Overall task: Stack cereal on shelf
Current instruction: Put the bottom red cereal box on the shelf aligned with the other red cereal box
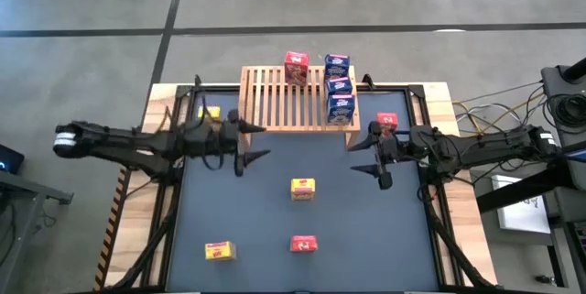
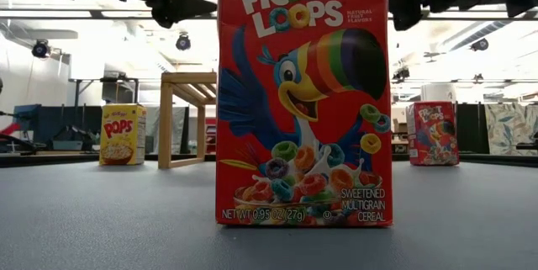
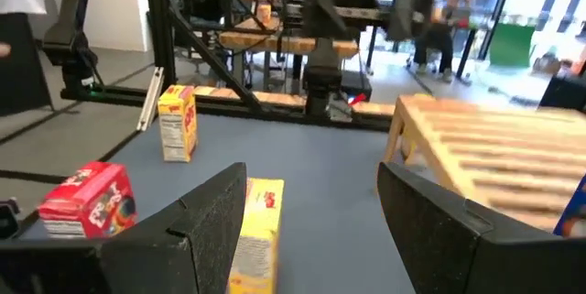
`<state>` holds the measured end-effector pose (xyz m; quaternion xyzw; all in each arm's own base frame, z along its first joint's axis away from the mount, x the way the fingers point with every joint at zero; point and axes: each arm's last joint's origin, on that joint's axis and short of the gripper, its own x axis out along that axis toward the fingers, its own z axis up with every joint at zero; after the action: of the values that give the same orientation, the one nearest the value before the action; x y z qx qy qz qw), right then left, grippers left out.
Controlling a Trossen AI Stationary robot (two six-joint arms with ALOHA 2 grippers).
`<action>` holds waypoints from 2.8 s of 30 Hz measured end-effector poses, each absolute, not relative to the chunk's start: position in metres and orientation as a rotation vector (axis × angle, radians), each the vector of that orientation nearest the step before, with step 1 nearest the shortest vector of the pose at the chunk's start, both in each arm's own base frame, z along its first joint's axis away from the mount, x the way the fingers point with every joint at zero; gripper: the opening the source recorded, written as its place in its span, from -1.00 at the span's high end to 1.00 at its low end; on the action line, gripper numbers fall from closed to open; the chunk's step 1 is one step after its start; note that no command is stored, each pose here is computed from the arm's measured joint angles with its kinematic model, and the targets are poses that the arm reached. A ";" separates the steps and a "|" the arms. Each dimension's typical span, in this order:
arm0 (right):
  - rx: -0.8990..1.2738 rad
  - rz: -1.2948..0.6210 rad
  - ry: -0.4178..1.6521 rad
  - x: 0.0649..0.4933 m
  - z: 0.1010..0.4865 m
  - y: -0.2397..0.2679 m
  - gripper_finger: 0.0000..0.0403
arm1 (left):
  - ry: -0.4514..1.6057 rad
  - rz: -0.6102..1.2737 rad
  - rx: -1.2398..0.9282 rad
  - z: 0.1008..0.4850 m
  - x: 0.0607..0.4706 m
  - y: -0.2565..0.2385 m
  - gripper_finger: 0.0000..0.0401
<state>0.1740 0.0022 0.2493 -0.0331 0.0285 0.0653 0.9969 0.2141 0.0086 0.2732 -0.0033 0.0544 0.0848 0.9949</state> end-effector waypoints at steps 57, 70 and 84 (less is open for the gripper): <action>0.099 0.199 0.072 0.162 0.205 0.030 -0.17 | -0.091 -0.021 0.008 0.189 0.292 -0.075 -0.51; 0.110 0.170 0.090 0.161 0.199 0.029 -0.17 | -0.086 -0.024 -0.062 0.188 0.292 -0.075 -0.51; 0.163 0.168 0.110 0.156 0.185 0.028 -0.17 | -0.041 -0.024 -0.127 0.184 0.292 -0.075 -0.51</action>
<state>0.1565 0.0283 0.1847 0.0815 0.0548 0.0838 0.9916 0.2922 -0.0746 0.1839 -0.0633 -0.0206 -0.0119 0.9977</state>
